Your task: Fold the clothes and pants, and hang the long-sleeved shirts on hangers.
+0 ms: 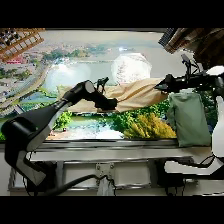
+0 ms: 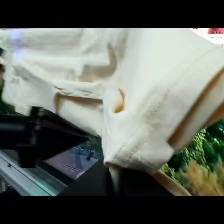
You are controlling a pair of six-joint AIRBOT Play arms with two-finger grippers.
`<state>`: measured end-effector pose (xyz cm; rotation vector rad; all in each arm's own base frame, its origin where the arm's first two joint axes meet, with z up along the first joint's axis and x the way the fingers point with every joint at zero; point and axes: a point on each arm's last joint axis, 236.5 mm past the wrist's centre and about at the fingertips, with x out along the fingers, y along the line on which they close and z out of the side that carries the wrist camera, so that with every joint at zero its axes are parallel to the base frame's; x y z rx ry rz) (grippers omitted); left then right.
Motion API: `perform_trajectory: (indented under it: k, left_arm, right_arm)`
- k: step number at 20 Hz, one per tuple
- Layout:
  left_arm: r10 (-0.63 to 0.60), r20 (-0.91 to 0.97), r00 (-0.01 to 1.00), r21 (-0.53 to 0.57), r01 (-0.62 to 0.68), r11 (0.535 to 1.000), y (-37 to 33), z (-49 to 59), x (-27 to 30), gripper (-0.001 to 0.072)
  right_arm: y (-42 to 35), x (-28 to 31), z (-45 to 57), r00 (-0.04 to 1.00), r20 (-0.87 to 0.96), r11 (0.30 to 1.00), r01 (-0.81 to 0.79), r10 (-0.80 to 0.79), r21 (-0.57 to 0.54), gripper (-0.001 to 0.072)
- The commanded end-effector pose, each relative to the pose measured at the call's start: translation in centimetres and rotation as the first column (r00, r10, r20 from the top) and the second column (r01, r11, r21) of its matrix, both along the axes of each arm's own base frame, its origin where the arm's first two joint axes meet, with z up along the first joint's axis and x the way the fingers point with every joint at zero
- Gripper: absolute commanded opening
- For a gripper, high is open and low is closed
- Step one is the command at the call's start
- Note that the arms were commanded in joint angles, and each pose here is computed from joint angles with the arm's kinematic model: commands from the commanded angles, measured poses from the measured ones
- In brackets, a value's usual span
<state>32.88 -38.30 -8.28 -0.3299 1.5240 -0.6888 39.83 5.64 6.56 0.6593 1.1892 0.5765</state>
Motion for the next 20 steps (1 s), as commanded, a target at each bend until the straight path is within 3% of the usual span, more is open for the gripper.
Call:
perform_trajectory:
  k: [1,6,9,20]
  left_arm:
    - [0.033,-0.032,0.999,-0.010,-0.033,0.999,-3.4,-1.0,0.0,0.0120]
    - [0.140,-0.114,0.983,-0.129,-0.155,0.979,-6.5,0.0,1.4,0.0104]
    - [0.101,-0.101,0.990,-0.239,-0.122,0.963,-7.8,1.7,1.6,0.0006]
    - [0.164,-0.115,0.980,-0.209,-0.185,0.960,-6.7,-0.8,3.5,0.0006]
  right_arm:
    - [0.8,0.3,2.7,0.998,0.058,0.999,-0.004,0.001,0.050,0.0026]
    - [0.7,0.2,4.6,0.994,0.110,1.000,-0.016,0.013,0.027,0.0026]
    - [0.2,0.4,4.6,0.993,0.118,1.000,-0.016,0.017,-0.011,0.0026]
    - [0.3,0.0,4.9,0.993,0.115,0.999,-0.031,0.032,-0.013,0.0026]
